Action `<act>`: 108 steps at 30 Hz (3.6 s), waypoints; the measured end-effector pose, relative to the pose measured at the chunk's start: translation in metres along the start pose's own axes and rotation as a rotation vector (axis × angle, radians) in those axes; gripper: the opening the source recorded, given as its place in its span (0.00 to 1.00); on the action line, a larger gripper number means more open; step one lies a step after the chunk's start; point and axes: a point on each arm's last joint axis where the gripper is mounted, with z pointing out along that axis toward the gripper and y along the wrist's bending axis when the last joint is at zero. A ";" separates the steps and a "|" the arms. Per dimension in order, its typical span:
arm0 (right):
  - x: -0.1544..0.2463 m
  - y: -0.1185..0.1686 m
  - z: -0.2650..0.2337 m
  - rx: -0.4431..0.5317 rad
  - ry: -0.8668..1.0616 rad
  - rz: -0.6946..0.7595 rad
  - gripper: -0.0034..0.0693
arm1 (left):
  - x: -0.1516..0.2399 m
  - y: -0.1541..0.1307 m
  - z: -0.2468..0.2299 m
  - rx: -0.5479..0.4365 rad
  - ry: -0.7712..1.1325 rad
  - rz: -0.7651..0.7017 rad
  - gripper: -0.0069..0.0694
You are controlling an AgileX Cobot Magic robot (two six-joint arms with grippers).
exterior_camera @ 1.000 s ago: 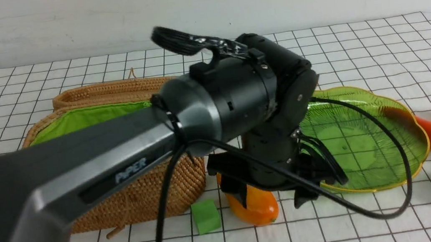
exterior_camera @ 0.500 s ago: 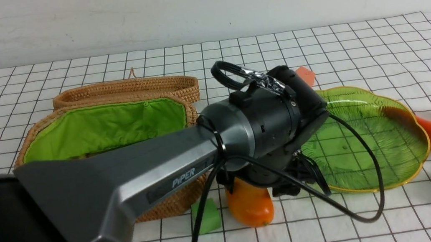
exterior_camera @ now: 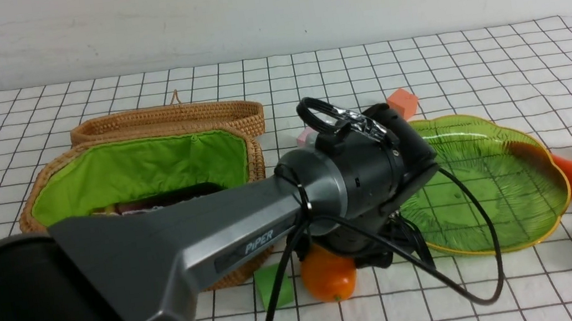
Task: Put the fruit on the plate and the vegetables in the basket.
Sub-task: Grab the mango with your left arm and place it on the right plate, then use the right arm to grab a mangosteen and put it into the right plate
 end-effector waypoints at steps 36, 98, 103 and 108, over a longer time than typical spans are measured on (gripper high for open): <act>-0.005 -0.021 -0.003 0.232 -0.071 0.142 0.37 | -0.068 -0.044 -0.003 0.422 -0.418 0.205 0.80; 0.075 -0.279 0.241 0.622 0.668 0.725 0.97 | 0.214 0.220 -0.250 0.644 -0.818 0.230 0.07; 0.095 -0.290 0.258 0.620 0.709 0.750 0.96 | 0.214 0.220 -0.250 0.644 -0.819 0.231 0.07; 0.111 -0.296 0.269 0.616 0.746 0.766 0.93 | 0.214 0.220 -0.250 0.643 -0.819 0.232 0.07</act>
